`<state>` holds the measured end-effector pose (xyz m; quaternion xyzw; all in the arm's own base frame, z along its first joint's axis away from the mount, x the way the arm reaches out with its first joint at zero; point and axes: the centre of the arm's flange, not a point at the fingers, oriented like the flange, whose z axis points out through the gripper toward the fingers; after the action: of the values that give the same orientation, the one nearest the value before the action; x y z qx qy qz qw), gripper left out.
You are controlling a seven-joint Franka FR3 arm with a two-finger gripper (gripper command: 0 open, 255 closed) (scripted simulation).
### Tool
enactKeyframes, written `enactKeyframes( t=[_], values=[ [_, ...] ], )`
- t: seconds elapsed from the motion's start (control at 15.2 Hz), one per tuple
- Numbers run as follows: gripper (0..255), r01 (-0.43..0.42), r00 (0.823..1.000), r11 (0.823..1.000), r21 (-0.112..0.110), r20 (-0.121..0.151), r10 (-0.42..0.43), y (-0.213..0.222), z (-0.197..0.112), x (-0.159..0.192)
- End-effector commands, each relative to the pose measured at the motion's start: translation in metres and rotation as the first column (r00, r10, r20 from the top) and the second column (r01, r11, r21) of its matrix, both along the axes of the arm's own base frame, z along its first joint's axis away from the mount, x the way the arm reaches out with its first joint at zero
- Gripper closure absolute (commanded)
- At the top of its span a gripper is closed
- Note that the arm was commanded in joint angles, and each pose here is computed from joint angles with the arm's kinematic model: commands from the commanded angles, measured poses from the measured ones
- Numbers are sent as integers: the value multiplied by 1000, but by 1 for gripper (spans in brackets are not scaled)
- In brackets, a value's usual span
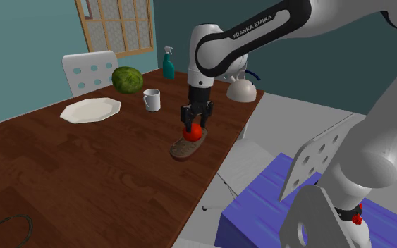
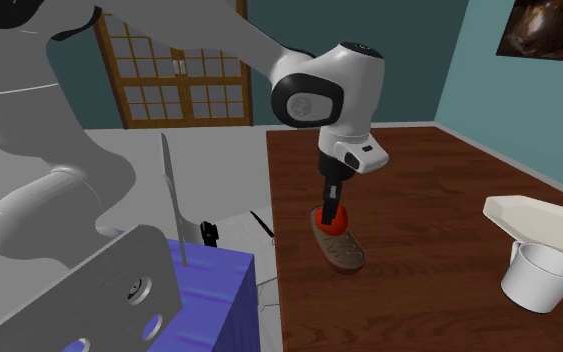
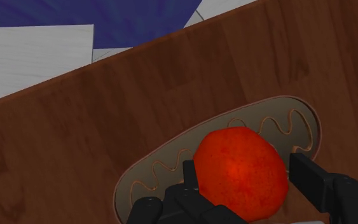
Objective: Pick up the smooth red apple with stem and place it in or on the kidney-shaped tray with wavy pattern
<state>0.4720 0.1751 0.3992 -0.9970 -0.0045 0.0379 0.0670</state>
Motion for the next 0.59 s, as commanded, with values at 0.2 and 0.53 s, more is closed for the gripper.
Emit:
enactKeyframes(
  t=[0.2,0.53],
  values=[
    [0,-2,1000,1000,-2,-12,2,1,-6,-1],
    [0,-2,1000,1000,-2,-12,2,1,-5,-1]
  ],
)
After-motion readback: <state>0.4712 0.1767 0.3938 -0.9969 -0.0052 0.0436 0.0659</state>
